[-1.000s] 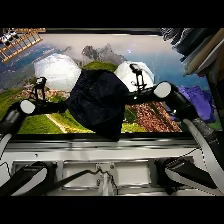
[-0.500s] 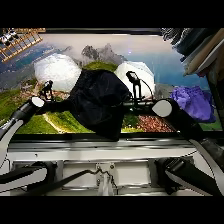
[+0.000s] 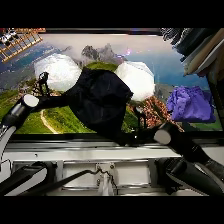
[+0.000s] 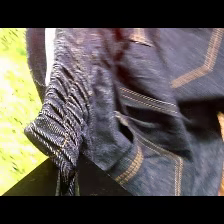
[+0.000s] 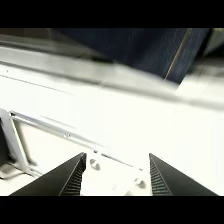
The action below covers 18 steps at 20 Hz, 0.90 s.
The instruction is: Fold the clothes and pants, and hang the long-sleeved shirts on hangers.
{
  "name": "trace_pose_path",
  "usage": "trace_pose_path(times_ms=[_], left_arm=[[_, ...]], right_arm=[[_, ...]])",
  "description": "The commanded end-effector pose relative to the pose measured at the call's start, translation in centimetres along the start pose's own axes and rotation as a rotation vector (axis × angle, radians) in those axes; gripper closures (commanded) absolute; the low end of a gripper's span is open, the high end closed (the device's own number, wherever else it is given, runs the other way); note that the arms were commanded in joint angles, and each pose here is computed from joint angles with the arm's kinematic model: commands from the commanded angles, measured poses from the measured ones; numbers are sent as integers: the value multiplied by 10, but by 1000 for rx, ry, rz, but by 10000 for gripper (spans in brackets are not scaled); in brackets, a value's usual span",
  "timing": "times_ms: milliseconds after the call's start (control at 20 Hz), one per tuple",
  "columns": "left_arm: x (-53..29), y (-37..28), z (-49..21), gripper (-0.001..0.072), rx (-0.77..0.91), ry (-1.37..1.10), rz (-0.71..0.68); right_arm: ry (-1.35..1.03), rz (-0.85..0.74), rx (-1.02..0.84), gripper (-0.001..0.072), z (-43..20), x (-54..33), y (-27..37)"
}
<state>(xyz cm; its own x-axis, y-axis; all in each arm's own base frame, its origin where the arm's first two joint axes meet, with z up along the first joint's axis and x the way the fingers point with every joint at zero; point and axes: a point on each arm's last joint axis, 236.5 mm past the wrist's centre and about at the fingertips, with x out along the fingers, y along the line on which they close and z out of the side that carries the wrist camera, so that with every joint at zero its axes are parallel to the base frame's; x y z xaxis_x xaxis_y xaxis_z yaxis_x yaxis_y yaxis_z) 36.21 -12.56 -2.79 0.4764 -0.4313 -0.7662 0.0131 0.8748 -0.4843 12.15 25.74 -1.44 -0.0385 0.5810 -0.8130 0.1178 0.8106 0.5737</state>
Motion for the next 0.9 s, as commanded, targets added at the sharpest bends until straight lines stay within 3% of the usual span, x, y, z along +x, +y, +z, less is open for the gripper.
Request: trace_pose_path(times_ms=[0, 250, 600, 850], left_arm=[[-8, 0, -41, 664, -97, 39, 7], [-17, 14, -83, 664, -165, 54, 32], [-30, 4, -91, 664, -178, 71, 5], [-30, 4, -92, 663, -178, 74, 5]], right_arm=[[6, 30, 271, 202, -27, 34, -9], [-151, -56, 464, 197, -10, 47, -47], [-331, -97, 517, 204, 48, 30, -83], [-316, -87, 572, 202, 46, 32, -86]])
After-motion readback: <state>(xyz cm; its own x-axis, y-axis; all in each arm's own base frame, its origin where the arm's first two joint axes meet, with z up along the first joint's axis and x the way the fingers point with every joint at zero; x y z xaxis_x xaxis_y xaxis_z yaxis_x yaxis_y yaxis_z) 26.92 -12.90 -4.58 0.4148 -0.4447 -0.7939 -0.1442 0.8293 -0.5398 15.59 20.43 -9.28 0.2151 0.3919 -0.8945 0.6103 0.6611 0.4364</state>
